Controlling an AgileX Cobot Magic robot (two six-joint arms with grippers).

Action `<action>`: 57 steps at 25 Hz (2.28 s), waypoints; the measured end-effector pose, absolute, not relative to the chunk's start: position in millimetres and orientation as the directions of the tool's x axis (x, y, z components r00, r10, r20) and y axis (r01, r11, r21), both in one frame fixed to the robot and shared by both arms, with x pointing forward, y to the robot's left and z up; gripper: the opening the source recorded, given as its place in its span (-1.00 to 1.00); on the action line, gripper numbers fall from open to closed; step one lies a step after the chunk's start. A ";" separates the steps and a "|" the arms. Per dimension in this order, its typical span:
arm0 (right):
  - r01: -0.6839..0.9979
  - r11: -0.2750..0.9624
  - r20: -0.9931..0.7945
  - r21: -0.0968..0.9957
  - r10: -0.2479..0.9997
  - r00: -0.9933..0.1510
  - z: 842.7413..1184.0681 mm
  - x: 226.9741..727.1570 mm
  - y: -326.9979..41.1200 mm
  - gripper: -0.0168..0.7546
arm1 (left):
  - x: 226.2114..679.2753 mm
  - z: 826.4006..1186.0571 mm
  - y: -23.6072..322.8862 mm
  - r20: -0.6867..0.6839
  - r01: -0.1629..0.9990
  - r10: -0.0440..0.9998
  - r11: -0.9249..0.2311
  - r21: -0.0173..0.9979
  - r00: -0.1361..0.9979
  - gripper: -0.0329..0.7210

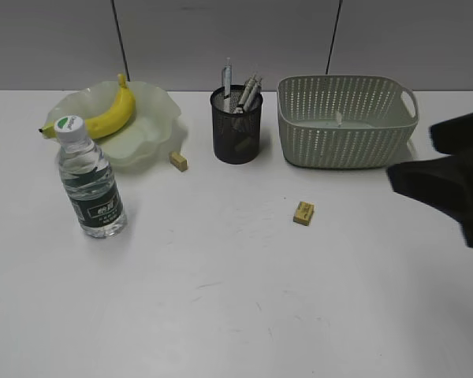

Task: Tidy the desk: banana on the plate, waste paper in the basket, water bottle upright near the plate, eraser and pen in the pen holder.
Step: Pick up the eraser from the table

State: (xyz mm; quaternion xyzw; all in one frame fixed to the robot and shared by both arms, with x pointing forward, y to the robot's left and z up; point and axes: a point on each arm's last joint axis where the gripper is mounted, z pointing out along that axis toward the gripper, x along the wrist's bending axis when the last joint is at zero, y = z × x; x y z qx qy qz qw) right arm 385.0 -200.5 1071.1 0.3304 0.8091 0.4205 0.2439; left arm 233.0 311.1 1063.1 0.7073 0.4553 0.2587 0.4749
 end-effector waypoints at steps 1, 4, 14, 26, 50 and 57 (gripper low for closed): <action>0.336 0.445 -0.120 0.830 0.731 -0.672 1070.0 395.4 -193.6 0.32 | 233.0 1063.2 311.1 -0.067 0.398 0.890 -0.134 0.908 0.452 0.04; 0.372 0.502 -0.113 0.781 0.699 -0.706 1058.8 429.6 -165.6 0.32 | 233.1 1063.2 311.1 -0.066 0.397 0.890 -0.134 0.908 0.451 0.03; 0.291 0.592 -0.177 0.752 0.606 -0.775 1005.6 508.7 -62.2 0.32 | 233.2 1063.2 311.4 -0.063 0.396 0.891 -0.136 0.908 0.449 -0.01; 0.300 0.554 -0.169 0.776 0.642 -0.748 949.7 581.0 0.0 0.14 | 233.3 1063.2 311.6 -0.060 0.395 0.892 -0.137 0.908 0.448 -0.03; 0.394 0.498 -0.099 0.772 0.707 -0.700 866.8 634.2 31.0 0.01 | 233.4 1063.3 311.7 -0.060 0.395 0.892 -0.137 0.908 0.447 -0.03; 0.404 0.495 -0.095 0.769 0.713 -0.695 858.6 641.0 31.0 0.01 | 233.4 1063.3 311.8 -0.058 0.394 0.893 -0.138 0.909 0.446 -0.03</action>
